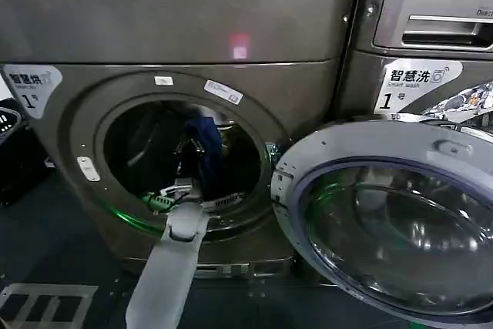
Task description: Grasp the clothes from the dryer.
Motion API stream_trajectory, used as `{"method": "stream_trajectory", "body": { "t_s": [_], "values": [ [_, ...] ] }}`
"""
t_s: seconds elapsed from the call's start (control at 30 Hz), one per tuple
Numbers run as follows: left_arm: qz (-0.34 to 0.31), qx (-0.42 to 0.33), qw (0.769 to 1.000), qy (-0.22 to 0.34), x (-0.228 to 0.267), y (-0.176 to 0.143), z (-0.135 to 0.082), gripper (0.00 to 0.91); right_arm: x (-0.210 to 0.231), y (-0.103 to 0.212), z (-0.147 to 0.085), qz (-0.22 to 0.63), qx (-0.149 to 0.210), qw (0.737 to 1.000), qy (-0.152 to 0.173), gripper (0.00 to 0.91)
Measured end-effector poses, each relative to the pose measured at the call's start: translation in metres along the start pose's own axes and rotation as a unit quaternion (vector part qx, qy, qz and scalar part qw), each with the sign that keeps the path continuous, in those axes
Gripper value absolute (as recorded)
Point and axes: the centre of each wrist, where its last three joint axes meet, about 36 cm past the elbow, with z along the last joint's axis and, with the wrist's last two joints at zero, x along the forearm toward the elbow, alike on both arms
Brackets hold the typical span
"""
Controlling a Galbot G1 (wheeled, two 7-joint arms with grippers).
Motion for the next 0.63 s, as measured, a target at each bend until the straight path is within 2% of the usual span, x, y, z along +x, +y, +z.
{"method": "stream_trajectory", "body": {
  "t_s": [0.63],
  "values": [
    [0.006, 0.000, 1.000, 0.007, 0.0085, -0.0001, -0.0010, 0.000, 0.0013, 0.0006, -0.0003, -0.003, -0.007, 1.000, -0.001, 0.907]
  ]
}}
